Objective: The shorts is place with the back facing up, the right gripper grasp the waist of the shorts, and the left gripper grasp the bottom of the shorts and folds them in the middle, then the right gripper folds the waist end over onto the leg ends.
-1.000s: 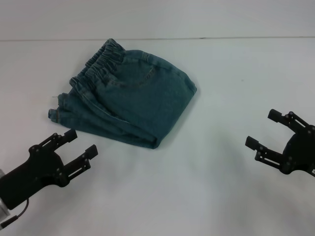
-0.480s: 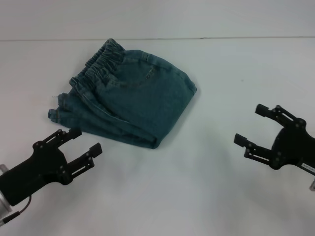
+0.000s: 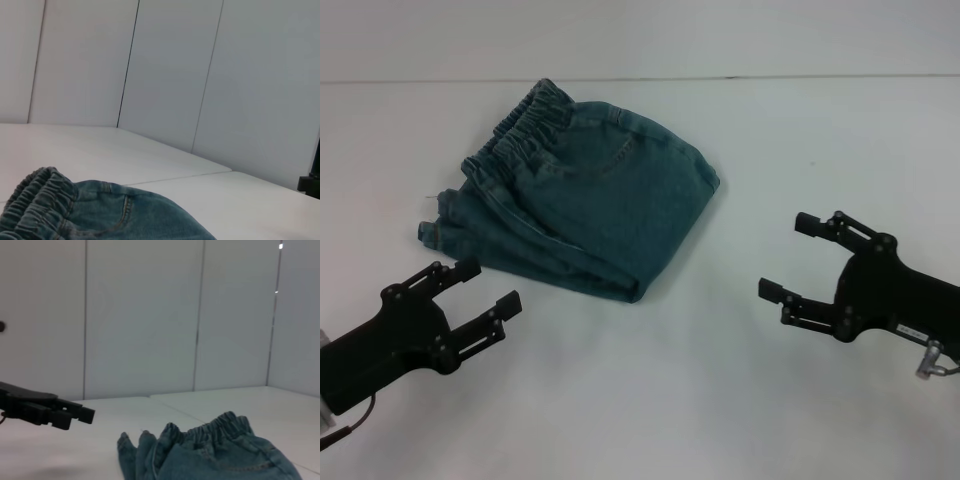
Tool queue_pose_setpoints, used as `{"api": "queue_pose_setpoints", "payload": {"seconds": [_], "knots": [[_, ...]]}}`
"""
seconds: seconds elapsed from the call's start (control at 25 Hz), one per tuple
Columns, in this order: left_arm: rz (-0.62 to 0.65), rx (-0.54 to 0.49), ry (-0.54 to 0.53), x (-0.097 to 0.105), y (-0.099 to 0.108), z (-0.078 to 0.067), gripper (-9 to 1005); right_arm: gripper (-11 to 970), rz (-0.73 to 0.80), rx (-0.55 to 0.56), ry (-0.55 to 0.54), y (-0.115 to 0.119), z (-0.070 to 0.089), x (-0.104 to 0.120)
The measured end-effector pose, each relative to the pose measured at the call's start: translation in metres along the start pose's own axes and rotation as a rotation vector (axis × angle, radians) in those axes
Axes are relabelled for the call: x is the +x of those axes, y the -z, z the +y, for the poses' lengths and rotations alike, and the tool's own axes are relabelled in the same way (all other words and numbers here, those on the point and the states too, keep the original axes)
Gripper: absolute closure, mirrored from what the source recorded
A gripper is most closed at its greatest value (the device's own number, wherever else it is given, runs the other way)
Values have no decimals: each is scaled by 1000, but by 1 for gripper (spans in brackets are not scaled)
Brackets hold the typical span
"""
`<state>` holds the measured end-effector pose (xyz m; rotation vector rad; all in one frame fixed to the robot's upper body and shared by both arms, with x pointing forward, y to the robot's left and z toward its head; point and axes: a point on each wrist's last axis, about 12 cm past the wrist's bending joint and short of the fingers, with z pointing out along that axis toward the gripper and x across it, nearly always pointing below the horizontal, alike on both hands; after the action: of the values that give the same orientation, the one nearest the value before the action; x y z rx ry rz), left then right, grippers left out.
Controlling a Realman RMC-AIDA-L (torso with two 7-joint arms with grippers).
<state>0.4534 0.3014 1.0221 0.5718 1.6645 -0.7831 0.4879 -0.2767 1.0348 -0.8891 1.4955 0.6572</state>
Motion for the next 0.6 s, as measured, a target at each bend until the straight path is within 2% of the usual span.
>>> {"api": "queue_pose_setpoints", "payload": {"seconds": [0.6], "knots": [[33, 14, 10, -1, 3, 3, 247, 44, 20, -33, 24, -13, -4, -3]]}}
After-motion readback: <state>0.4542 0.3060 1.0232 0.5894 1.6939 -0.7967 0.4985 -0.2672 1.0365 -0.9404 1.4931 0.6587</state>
